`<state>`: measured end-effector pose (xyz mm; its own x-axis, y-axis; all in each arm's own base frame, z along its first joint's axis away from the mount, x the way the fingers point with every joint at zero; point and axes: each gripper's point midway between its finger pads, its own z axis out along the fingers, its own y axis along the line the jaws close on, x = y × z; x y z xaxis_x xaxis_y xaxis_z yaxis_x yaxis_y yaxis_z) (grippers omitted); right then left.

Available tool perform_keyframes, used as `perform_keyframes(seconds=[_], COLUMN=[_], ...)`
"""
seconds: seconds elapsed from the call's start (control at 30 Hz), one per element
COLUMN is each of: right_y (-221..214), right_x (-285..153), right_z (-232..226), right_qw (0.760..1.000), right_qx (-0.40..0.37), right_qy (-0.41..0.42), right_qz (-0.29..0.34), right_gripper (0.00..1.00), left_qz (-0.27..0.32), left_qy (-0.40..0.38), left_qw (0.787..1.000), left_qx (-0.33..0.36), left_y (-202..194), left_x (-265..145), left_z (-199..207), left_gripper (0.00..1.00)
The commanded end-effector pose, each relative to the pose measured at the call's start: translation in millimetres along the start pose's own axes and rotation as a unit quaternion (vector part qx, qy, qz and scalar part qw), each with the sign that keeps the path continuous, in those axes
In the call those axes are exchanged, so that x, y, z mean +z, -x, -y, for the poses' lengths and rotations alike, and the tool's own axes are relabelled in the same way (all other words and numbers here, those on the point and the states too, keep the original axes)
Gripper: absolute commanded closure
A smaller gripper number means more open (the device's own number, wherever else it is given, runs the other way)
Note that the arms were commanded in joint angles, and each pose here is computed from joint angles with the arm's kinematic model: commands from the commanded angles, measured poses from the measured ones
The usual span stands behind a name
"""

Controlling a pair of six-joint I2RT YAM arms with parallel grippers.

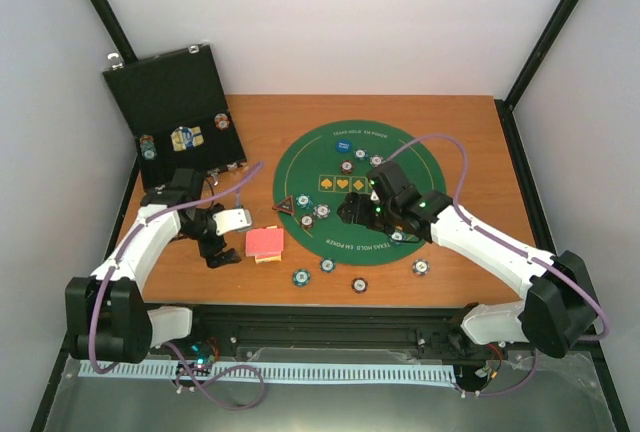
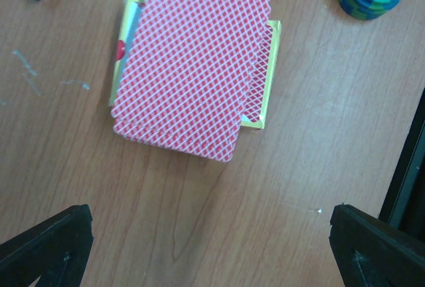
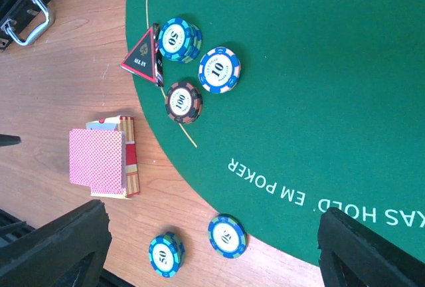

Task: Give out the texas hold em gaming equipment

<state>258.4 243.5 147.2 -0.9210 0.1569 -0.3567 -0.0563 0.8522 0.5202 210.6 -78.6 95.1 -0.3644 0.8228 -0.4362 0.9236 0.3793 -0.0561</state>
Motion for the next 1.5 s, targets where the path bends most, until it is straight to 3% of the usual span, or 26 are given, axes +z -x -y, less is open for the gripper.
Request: perform_keyframes(seconds=[0.0,0.47,0.63,1.07,1.47], right_y=[1.2,-1.2,-4.5,-21.8,-21.5], right_x=[-1.7,-7.3,-1.8,30.7,32.2], right_z=[-3.3,-9.1,-9.8,-26.7,-23.4], right_qw=[1.000,0.999,1.000,0.999,1.000], right_qx=[0.016,0.015,0.009,-0.012,-0.008], right_qy=[0.010,0.020,0.020,0.014,0.012], right_qz=[0.018,0.021,0.008,-0.034,-0.027], right_gripper=[0.16,0.15,0.12,0.07,0.05], left_qz=[-0.008,-0.018,0.005,0.000,-0.009], left_qy=[0.022,0.009,0.001,0.005,0.010], left_qw=[0.998,0.993,0.995,0.989,0.984], left_qx=[0.063,0.117,0.103,0.148,0.179], left_y=[3.9,13.9,25.8,15.5,5.5], left_x=[12.1,23.2,15.0,17.9,27.3], left_z=[-5.7,6.2,10.5,19.1,19.8], left_gripper=[0.00,0.00,0.00,0.00,0.00])
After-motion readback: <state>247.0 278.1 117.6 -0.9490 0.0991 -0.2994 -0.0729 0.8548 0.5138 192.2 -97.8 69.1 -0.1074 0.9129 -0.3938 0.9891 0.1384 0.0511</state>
